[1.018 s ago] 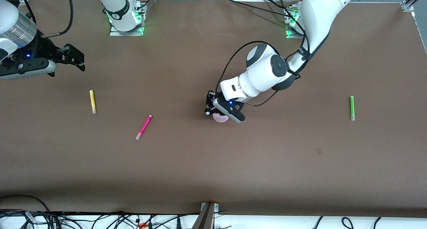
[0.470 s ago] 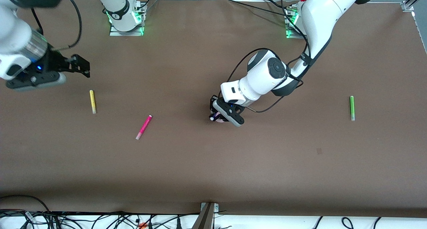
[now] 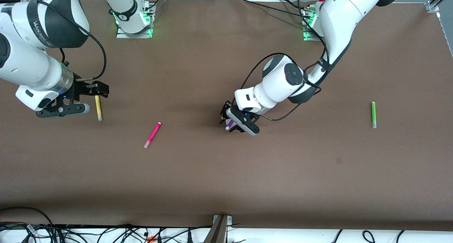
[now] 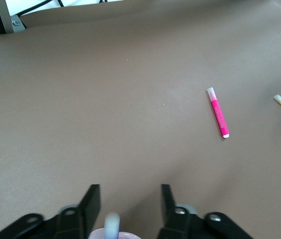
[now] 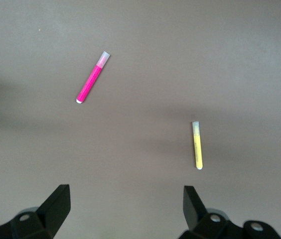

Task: Organize pens into pink holder with both arms
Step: 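Grasp the pink highlighter with the right gripper while the left gripper withdraws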

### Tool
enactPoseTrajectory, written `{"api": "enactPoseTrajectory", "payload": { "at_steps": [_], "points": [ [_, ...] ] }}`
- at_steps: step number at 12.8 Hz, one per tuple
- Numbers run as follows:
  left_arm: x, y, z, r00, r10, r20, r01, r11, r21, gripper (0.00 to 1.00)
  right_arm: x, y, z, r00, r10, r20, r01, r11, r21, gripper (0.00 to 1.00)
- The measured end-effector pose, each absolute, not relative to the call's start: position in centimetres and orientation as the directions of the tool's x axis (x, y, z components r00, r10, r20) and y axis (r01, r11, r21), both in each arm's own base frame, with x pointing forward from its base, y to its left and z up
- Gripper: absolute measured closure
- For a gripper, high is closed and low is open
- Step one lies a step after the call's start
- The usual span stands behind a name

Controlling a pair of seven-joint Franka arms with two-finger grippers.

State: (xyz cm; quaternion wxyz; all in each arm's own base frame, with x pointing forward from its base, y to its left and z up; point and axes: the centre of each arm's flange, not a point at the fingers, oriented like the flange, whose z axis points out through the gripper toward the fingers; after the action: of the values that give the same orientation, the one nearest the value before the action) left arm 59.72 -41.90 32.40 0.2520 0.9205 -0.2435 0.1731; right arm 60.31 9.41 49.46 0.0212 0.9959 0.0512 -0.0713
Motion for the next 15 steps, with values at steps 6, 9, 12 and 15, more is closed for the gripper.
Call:
{"api": "enactPoseTrajectory", "payload": {
  "at_steps": [6, 9, 12, 15],
  "points": [
    [58.1, -36.8, 40.3, 0.92, -0.382, 0.088, -0.389, -0.861, 0.327, 0.0, 63.0, 12.4, 35.2, 0.955, -0.192, -0.225, -0.21, -0.976, -0.06, 0.0],
    [58.5, -28.8, 43.3, 0.938, -0.34, -0.07, -0.325, -0.932, 0.162, 0.0, 63.6, 13.7, 27.7, 0.946, -0.232, -0.225, -0.255, -0.964, -0.08, 0.01],
    [59.4, -20.8, 45.4, 0.949, -0.277, -0.148, -0.285, -0.958, -0.036, 0.0, 63.1, 15.7, 22.3, 0.942, -0.276, -0.192, -0.296, -0.951, -0.085, 0.06],
    [59.5, -15.6, 49.4, 0.967, -0.186, -0.176, -0.206, -0.973, -0.102, 0.0, 62.8, 16.8, 19.8, 0.938, -0.302, -0.172, -0.323, -0.94, -0.108, 0.09]
  ]
}}
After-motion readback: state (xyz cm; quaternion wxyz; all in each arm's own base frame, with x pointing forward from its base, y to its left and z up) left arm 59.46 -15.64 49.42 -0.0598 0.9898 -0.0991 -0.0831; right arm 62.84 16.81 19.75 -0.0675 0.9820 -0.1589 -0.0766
